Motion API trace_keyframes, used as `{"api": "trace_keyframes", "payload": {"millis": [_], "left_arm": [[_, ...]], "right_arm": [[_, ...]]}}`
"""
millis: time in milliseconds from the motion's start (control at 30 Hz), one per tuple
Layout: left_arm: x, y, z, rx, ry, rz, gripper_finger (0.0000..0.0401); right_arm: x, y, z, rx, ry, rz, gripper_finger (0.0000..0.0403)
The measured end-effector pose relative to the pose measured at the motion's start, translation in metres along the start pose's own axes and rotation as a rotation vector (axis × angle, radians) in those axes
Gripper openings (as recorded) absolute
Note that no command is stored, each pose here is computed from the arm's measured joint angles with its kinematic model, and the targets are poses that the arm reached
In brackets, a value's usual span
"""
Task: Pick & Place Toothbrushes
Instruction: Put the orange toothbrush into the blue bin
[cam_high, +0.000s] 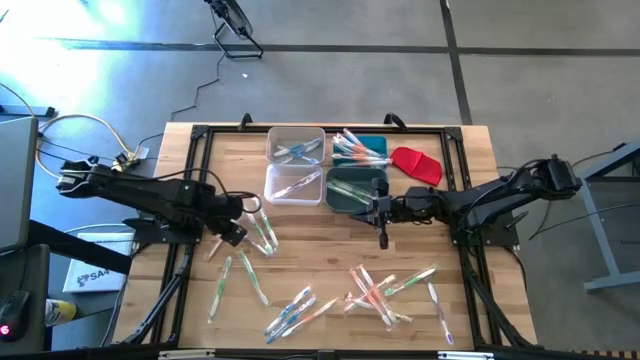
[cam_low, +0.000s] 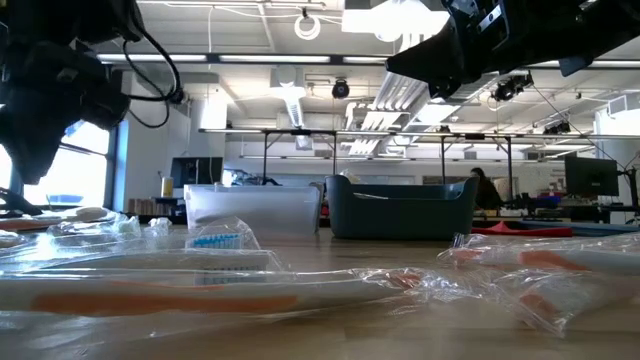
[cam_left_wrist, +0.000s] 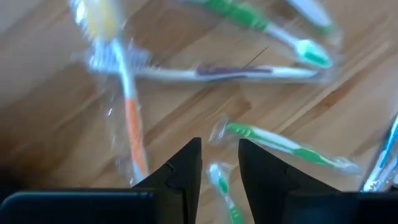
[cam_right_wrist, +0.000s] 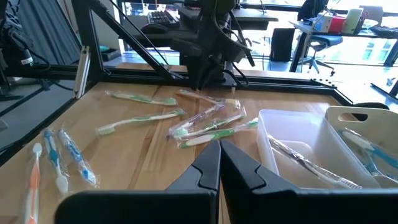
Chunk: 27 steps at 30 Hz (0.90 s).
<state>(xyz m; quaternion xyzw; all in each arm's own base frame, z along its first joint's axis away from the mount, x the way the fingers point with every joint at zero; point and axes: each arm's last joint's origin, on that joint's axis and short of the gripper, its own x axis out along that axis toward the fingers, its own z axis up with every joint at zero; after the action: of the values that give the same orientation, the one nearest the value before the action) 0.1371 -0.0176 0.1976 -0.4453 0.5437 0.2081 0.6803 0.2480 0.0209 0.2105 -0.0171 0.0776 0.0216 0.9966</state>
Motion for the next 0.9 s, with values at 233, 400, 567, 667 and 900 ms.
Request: {"api": "trace_keyframes", "payload": {"millis": [233,400,567,667,900], "left_arm": [[0.004,0.001,0.000,0.002,0.013,0.054,0.0104],[0.005,0.000,0.002,0.141,-0.017,0.071,0.0104],[-0.003,-0.006,0.007,0.265,-0.099,0.090,0.0104],[-0.008,-0.008,0.009,0.362,-0.139,0.114,0.0104],[-0.010,-0.007,0.009,0.499,-0.165,0.178,0.0104]], "right_arm": [[0.000,0.000,0.000,0.000,0.000,-0.001,0.0002],[0.000,0.000,0.000,0.000,0.000,-0.001,0.0002],[0.000,0.000,0.000,0.000,0.000,-0.001,0.0002],[0.000,0.000,0.000,0.000,0.000,-0.001,0.0002],[0.000,0.000,0.000,0.000,0.000,-0.002,0.0002]]}}
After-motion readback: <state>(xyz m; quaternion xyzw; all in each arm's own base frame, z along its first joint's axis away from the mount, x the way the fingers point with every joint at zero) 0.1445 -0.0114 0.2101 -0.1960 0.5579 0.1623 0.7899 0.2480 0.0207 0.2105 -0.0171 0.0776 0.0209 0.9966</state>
